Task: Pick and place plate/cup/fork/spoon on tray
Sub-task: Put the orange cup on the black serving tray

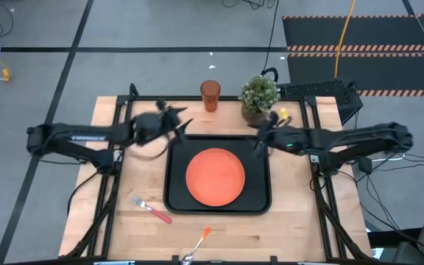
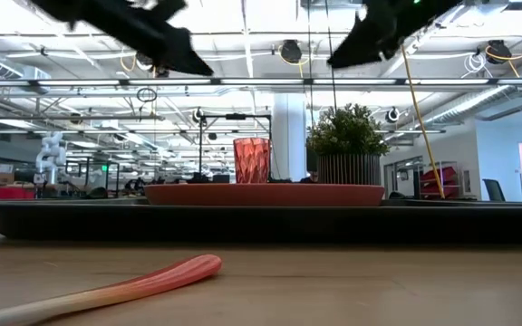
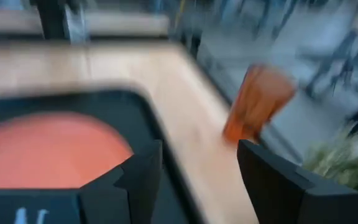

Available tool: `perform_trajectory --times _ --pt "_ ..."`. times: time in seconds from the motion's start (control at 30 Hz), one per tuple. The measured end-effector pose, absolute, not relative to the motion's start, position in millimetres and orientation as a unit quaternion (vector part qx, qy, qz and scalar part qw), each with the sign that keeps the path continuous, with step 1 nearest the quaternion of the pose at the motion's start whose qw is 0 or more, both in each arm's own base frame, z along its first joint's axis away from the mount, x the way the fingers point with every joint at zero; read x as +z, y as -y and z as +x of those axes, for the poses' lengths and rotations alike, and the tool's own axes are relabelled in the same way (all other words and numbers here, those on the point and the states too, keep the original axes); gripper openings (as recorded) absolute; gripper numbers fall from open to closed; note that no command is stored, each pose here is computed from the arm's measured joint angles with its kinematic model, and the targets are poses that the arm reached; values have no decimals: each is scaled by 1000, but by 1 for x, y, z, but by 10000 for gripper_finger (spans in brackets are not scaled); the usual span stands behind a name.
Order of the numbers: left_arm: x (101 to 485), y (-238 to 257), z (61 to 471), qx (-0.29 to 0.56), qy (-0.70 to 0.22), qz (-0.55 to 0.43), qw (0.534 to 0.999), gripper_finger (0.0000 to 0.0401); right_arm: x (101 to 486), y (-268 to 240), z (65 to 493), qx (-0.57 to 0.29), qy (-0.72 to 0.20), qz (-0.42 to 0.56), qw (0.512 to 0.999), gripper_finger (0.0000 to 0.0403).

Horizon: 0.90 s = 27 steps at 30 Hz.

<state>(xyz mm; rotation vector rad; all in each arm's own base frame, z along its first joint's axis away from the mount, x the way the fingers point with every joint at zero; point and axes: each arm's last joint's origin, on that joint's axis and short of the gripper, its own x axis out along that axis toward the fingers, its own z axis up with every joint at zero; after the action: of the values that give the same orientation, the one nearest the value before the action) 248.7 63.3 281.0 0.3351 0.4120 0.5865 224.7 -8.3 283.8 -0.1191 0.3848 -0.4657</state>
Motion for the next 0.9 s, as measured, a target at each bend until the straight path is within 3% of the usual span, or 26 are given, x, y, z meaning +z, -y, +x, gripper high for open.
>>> perform_trajectory --times 0.17,0.3,0.43,0.67,0.9 --pt "307 -117 286 249 -368 167 880 216 295 11 191 -237 -53 -95 965 203" --pt "311 -158 311 186 -480 130 848 216 284 12 172 -241 -20 -126 962 203" --pt "312 -188 332 160 -536 121 820 216 275 12 161 -246 -20 -145 958 203" --pt "319 -211 370 119 -532 208 812 216 257 13 153 -243 -27 -130 961 203" --pt "268 -229 390 52 -634 255 729 216 239 13 151 -241 -44 -117 962 203"
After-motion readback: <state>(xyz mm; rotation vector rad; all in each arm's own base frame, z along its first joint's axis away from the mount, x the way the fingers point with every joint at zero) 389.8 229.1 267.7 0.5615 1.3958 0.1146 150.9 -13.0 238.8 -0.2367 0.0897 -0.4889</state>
